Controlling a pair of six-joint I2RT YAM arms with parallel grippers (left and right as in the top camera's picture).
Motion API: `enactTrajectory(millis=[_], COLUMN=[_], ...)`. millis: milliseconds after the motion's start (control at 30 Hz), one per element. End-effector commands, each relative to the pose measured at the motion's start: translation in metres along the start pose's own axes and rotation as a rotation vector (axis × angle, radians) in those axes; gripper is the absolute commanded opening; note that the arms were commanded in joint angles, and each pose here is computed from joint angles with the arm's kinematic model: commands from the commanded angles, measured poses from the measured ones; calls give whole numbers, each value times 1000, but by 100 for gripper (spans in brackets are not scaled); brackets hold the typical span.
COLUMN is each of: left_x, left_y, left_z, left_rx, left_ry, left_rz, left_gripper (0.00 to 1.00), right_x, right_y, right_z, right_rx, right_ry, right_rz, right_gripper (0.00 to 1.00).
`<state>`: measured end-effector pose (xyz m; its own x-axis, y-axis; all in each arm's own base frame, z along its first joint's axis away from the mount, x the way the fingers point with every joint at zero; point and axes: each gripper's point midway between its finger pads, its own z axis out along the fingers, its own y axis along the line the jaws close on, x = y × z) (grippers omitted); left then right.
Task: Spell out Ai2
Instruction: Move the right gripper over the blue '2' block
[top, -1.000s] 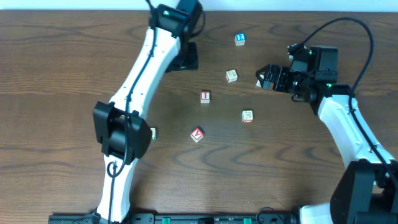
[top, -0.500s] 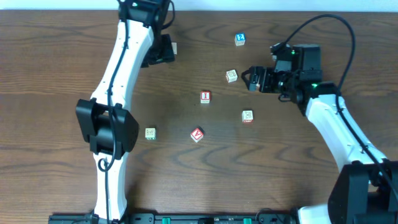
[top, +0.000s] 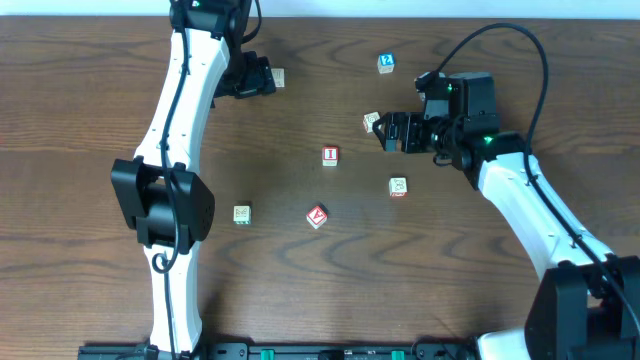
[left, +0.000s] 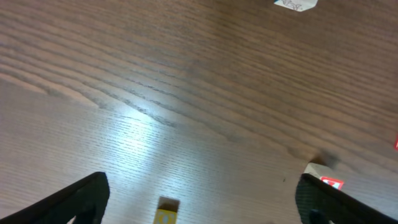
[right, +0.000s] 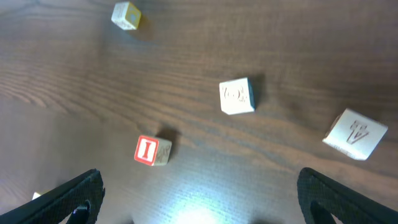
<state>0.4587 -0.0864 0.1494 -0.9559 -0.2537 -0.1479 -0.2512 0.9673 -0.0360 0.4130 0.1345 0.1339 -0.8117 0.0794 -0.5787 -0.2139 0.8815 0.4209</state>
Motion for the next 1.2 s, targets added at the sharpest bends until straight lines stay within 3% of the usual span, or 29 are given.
enactTrajectory(millis=[0,433,1167], left_x=[-4,-4,-3], left_y=[0,0,1], left_z=[-15,-14,-14], left_rx=[13,13,10], left_ry=[-35,-34,-30], left_rz=[9,9,10], left_gripper=[95,95,95], right_x=[-16,-80,-167], right_y=[4,10,-22], right_z=[-2,-14,95], right_rx=[10,59,81], right_ry=[-49,-206,-216], right_rz=[-38,-136,-129], right_gripper=[99,99,99])
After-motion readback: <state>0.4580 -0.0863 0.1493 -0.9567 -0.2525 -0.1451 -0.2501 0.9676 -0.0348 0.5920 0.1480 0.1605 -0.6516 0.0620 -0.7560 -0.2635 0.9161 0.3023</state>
